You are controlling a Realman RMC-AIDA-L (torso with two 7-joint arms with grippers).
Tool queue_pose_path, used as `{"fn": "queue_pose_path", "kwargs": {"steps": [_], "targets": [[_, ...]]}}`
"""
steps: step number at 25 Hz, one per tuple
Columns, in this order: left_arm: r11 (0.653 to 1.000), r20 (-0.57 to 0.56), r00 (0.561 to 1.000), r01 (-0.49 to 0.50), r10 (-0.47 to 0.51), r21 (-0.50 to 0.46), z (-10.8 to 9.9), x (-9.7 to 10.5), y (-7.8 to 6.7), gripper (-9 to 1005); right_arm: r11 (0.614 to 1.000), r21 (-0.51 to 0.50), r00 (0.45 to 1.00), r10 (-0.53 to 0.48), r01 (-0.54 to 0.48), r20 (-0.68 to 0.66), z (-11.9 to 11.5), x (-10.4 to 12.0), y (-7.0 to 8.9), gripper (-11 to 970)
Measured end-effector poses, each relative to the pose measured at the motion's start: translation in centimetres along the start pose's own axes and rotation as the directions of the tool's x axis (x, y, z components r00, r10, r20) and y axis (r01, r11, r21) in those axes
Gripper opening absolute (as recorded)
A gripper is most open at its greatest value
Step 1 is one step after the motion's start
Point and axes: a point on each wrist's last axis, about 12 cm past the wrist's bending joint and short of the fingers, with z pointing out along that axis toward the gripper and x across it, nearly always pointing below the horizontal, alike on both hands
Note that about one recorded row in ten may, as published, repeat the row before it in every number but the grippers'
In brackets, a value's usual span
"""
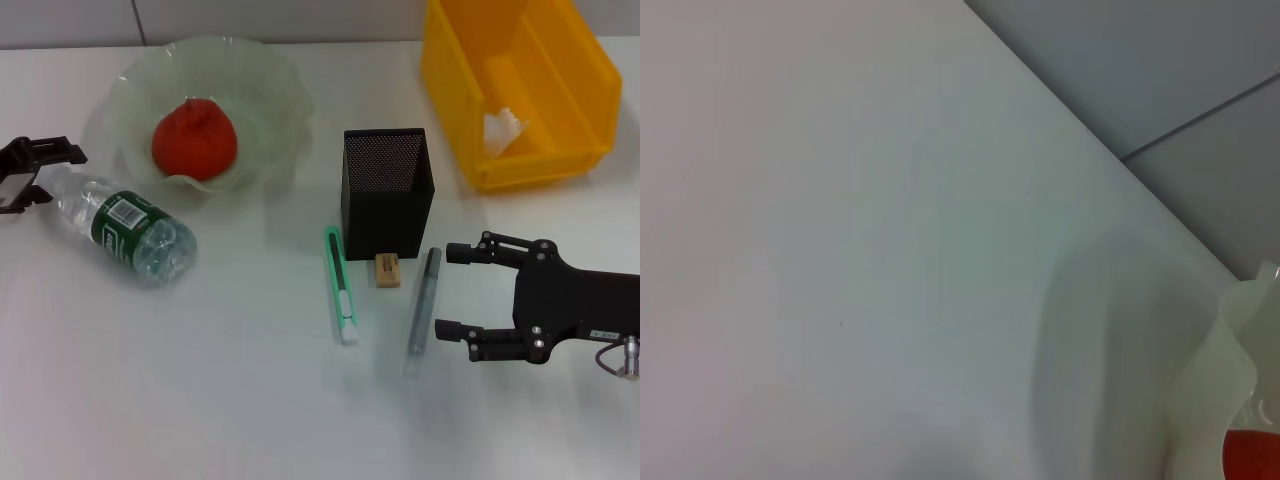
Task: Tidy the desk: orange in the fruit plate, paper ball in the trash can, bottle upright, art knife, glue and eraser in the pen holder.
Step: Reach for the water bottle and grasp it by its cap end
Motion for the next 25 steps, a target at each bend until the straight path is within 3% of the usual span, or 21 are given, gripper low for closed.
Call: {"fn": "queue_pose_path", "kwargs": {"steps": [9, 14, 25], "targets": [[1.000, 0.001, 1.000, -0.001, 0.001, 0.000, 0.01, -0.01, -0.02, 749, 1.000, 0.000, 1.000, -0.001, 0.001, 0.000, -0.08, 0.01, 0.01, 830], [1.000, 0.005, 1.000, -0.005, 0.005, -0.005, 0.22, 0.03, -0.10, 630, 1.000, -0.003, 1.000, -0.002, 0.002, 0.005, -0.11, -0.05, 0.05, 831], [1.000, 0.015, 1.000, -0.003, 0.003, -0.012, 0.79, 0.01, -0.30, 624, 1.000, -0.009, 1.000, -0.001, 0.001, 0.011, -0.17, -0.07, 0.19, 831]]}}
